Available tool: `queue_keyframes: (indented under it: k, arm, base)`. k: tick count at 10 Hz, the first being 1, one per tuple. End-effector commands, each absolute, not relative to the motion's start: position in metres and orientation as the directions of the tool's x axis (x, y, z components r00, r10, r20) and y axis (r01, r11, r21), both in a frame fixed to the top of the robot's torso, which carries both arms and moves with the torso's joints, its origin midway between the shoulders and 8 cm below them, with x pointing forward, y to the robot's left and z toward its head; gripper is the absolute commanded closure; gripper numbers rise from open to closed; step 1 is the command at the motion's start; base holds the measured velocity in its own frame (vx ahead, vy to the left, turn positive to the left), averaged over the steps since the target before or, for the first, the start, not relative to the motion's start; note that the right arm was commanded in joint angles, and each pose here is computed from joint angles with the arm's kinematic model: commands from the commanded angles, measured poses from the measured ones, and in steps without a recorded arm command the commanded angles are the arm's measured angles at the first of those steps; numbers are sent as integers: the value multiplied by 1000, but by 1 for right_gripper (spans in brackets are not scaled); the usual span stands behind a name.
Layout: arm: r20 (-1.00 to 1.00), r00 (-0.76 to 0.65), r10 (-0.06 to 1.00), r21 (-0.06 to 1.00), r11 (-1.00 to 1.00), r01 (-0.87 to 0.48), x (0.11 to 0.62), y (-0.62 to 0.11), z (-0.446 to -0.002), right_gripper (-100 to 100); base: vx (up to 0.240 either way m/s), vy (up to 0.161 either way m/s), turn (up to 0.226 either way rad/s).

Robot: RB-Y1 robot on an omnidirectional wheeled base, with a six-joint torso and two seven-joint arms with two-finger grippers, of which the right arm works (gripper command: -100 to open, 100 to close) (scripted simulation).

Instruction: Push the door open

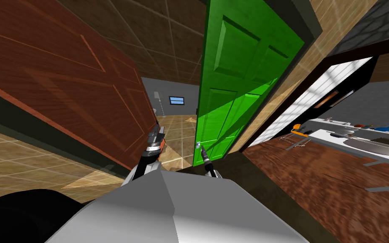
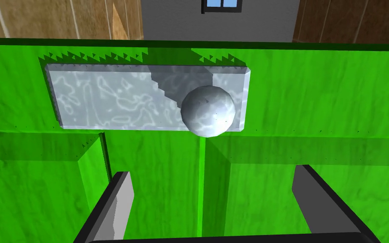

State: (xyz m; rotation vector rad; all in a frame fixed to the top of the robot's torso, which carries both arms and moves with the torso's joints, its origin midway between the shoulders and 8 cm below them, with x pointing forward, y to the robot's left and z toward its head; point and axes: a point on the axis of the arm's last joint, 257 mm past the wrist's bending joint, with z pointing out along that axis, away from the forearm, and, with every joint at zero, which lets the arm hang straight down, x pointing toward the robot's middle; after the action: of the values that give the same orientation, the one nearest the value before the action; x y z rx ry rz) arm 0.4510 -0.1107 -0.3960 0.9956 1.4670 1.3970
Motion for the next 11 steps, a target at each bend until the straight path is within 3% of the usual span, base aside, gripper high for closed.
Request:
queue_keyframes:
  k: [1,4,5,11]
  arm:
    - [-47,-313,949,999,46,-10,451,-108,-395,-100]
    - [-24,-310,950,1000,22,-9,451,-97,-393,-100]
    - [-24,-310,950,1000,22,-9,451,-97,-393,100]
    - [-37,-293,955,999,38,-5,453,-111,-396,100]
  base:
    - [185,47,22]
    - [147,57,13]
    - [-19,-4,4]
    - [6,3,0]
